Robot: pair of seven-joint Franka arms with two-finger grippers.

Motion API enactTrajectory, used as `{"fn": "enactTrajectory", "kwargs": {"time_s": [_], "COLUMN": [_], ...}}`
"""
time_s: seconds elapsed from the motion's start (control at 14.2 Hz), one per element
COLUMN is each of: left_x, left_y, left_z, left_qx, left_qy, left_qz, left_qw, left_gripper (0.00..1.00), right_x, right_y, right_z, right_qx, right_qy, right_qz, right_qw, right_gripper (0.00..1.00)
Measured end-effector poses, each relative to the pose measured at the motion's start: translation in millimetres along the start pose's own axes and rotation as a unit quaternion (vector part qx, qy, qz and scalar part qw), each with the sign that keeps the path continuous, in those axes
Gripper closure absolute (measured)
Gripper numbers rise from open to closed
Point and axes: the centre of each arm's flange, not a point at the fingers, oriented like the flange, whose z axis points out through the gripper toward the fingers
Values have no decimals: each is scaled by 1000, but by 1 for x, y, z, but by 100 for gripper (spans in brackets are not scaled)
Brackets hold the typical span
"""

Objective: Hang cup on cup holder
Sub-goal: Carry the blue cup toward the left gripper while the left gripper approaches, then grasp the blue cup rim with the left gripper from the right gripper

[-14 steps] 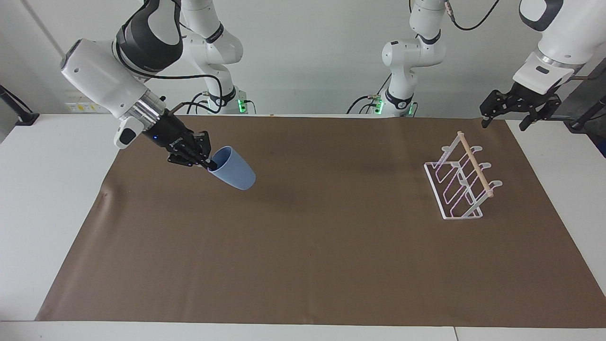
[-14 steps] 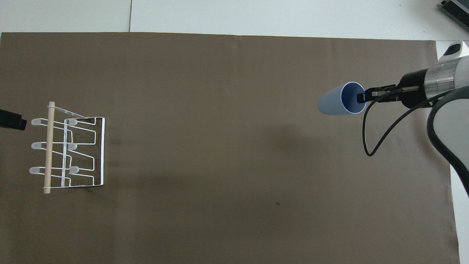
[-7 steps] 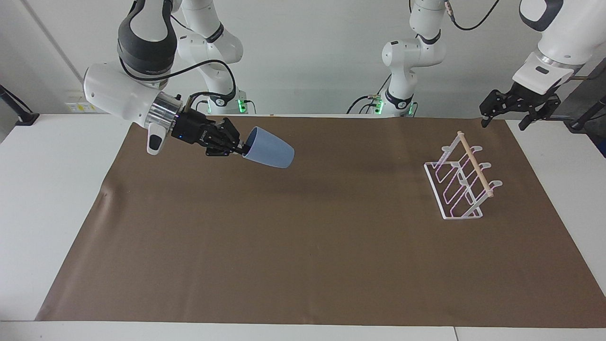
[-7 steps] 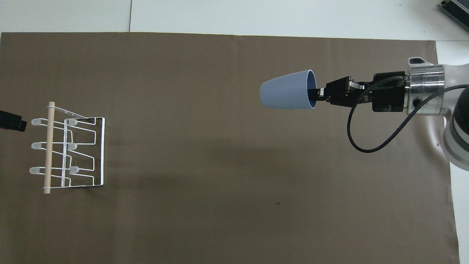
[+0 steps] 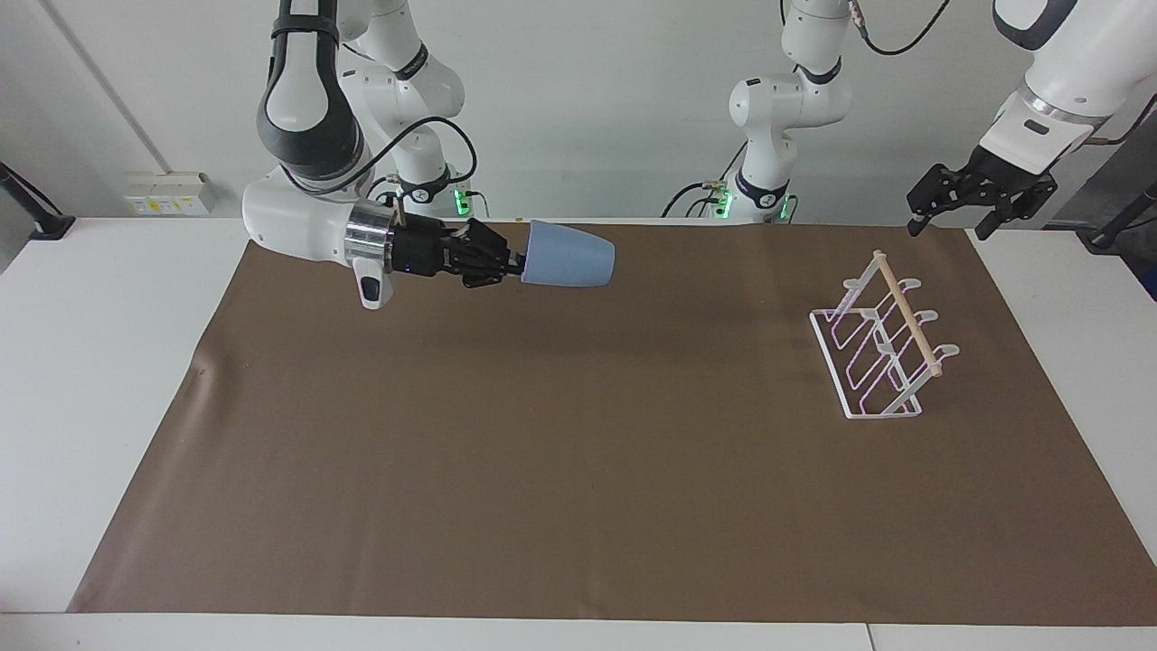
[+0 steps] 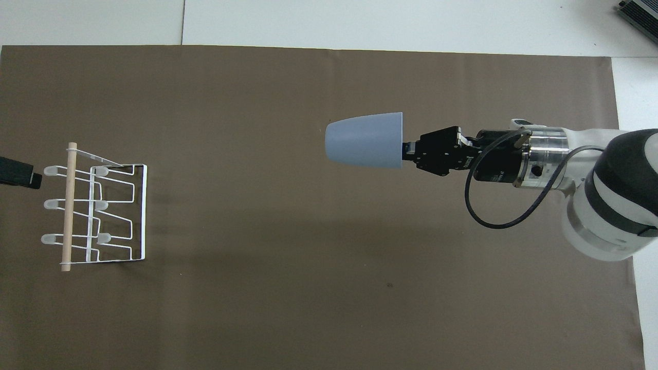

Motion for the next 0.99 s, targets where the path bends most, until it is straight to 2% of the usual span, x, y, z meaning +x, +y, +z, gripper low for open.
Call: {"fn": "enactTrajectory", "kwargs": {"time_s": [0.21,0.35,0.56,0.78,0.99], "left_x": [0,-2,-7,-10,-11], "left_y": [15,33,81,130,162], "left_z": [6,12,14,14,12], "left_qx": [-37,-54,-75,-93,-125], "left_qy": [-5,-17,-30,-32,-32], "left_qz": [-110,-201,-334,-431,-513], "left_qw": [993,978,939,897,848], "left_gripper": [0,0,0,0,0], "right_x": [-10,-19,-31,-34,-36], "right_y": [0,0,-1,-2,0], "right_z": [20,39,59,65,67], "right_qx": [13,23,29,33,34], "right_qy": [5,13,12,10,9], "right_qz": [7,9,14,16,19], "right_qw": [1000,1000,999,999,999], "right_gripper": [96,96,96,96,96]}}
